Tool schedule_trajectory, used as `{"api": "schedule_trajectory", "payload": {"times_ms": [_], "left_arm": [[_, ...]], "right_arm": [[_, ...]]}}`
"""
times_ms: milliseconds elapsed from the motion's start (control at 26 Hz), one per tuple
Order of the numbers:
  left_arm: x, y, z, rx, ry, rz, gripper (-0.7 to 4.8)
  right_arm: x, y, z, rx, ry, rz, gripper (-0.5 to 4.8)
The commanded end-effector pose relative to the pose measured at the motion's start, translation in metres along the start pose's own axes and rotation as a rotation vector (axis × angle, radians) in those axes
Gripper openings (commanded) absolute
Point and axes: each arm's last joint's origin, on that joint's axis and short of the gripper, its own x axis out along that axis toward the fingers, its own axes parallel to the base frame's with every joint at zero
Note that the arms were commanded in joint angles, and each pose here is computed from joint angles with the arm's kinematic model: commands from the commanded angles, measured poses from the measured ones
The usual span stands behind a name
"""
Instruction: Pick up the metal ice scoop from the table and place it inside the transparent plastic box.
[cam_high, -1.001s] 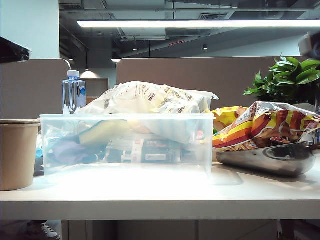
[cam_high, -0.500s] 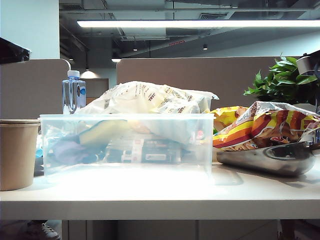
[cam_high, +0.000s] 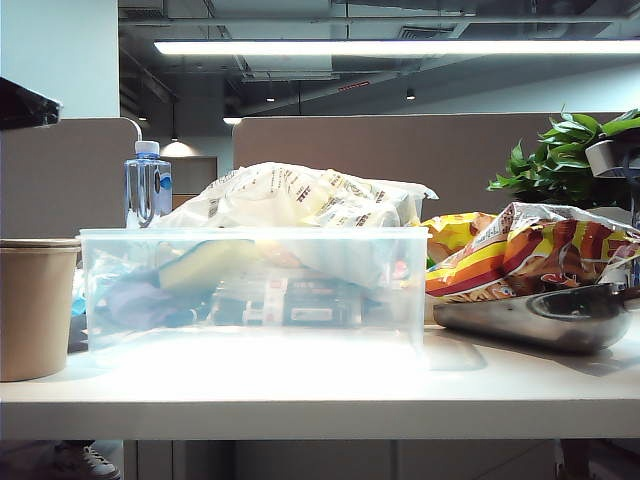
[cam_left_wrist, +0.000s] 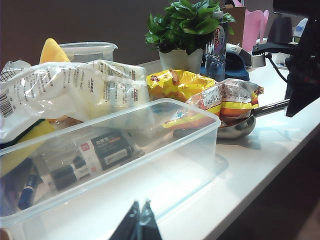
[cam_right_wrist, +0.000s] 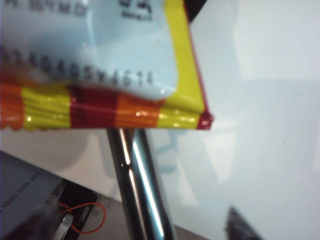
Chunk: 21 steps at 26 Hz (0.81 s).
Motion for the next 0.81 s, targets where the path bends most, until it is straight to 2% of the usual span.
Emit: {"api": "schedule_trajectory", "payload": {"times_ms": [38, 115, 192, 308, 423, 693, 770, 808], "left_arm": [[0.0, 0.0001, 0.0006, 0.004, -0.005, -0.001, -0.05], [0.0, 0.0001, 0.0006, 0.004, -0.005, -0.001, -0.05], [0.0, 0.0001, 0.0007, 0.004, -0.005, -0.001, -0.05], [0.0, 0.0001, 0.0006, 0.004, -0.005, 0.0, -0.05], [0.0, 0.0001, 0.0006, 0.004, -0.004, -0.001, -0.05], [0.0, 0.0001, 0.0004, 0.004, -0.002, -0.001, -0.05], [0.0, 0.0001, 0.0003, 0.004, -0.001, -0.001, -0.05], [0.0, 0.0, 0.0002, 0.004, 0.0, -0.002, -0.05]], "right_arm": [[-0.0015, -0.0013, 0.0014, -0.005, -0.009, -0.031, 1.94], [-0.0015, -0.0017, 0.0015, -0.005, -0.008, -0.042, 1.45], [-0.0015, -0.0019, 0.0017, -0.009, -0.009, -0.047, 1.17], [-0.0015, -0.0021, 0.0022, -0.013, -0.014, -0.048, 0.41], [-0.0015, -0.0021, 0.0022, -0.031, -0.014, -0.048, -0.05], [-0.0015, -0.002, 0.002, -0.03, -0.012, -0.047, -0.02], [-0.0015, -0.002, 0.0021, -0.031, -0.013, -0.047, 0.17], [-0.0015, -0.002, 0.0021, -0.03, -0.013, -0.047, 0.42]]}}
